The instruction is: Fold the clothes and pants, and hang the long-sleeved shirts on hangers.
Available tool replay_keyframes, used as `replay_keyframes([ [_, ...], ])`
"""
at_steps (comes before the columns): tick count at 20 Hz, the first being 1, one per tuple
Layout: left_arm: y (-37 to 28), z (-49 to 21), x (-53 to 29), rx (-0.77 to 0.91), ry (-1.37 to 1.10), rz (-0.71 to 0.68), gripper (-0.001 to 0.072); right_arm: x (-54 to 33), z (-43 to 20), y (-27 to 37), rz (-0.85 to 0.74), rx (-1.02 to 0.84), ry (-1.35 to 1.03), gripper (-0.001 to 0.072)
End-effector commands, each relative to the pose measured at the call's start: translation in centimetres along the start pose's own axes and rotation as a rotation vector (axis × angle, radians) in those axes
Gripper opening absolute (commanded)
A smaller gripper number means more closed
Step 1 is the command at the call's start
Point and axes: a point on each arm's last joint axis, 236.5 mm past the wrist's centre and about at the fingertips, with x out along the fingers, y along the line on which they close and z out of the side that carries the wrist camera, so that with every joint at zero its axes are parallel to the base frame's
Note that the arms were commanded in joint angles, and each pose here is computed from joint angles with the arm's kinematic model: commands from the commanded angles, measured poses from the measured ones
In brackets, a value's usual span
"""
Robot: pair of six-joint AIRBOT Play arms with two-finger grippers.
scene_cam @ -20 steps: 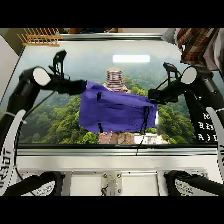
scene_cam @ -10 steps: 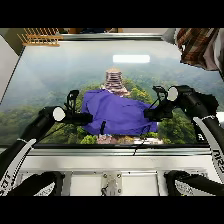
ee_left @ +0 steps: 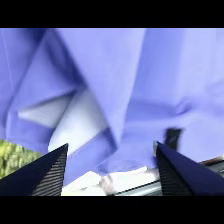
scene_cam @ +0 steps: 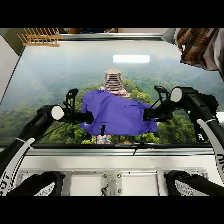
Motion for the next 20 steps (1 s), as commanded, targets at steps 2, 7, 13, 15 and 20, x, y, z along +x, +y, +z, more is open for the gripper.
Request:
replay_keyframes([
  [2, -1.4, 4.7, -6.2, 0.007, -0.122, -0.033, 0.0568, -6.4, 1.4, -2.2, 0.047, 0.013, -0.168, 0.0697],
  [7, -3.1, 6.4, -11.1, 0.021, -0.275, -0.075, 0.0566, -6.6, 2.4, -8.4, 0.222, 0.248, -0.255, 0.0708],
  [13, -6.6, 3.9, -9.6, 0.095, -0.254, -0.127, 0.0009, 1.9, 2.0, -13.0, 0.376, 0.44, -0.225, 0.0709],
  [15, -7.8, 3.0, -8.3, 0.127, -0.217, -0.138, 0.0009, 3.8, 2.0, -12.7, 0.402, 0.427, -0.187, 0.0708],
  [20, -9.0, 1.7, -5.4, 0.107, -0.138, -0.141, 0.0009, 7.1, 2.3, -9.3, 0.5, 0.382, -0.107, 0.0708],
])
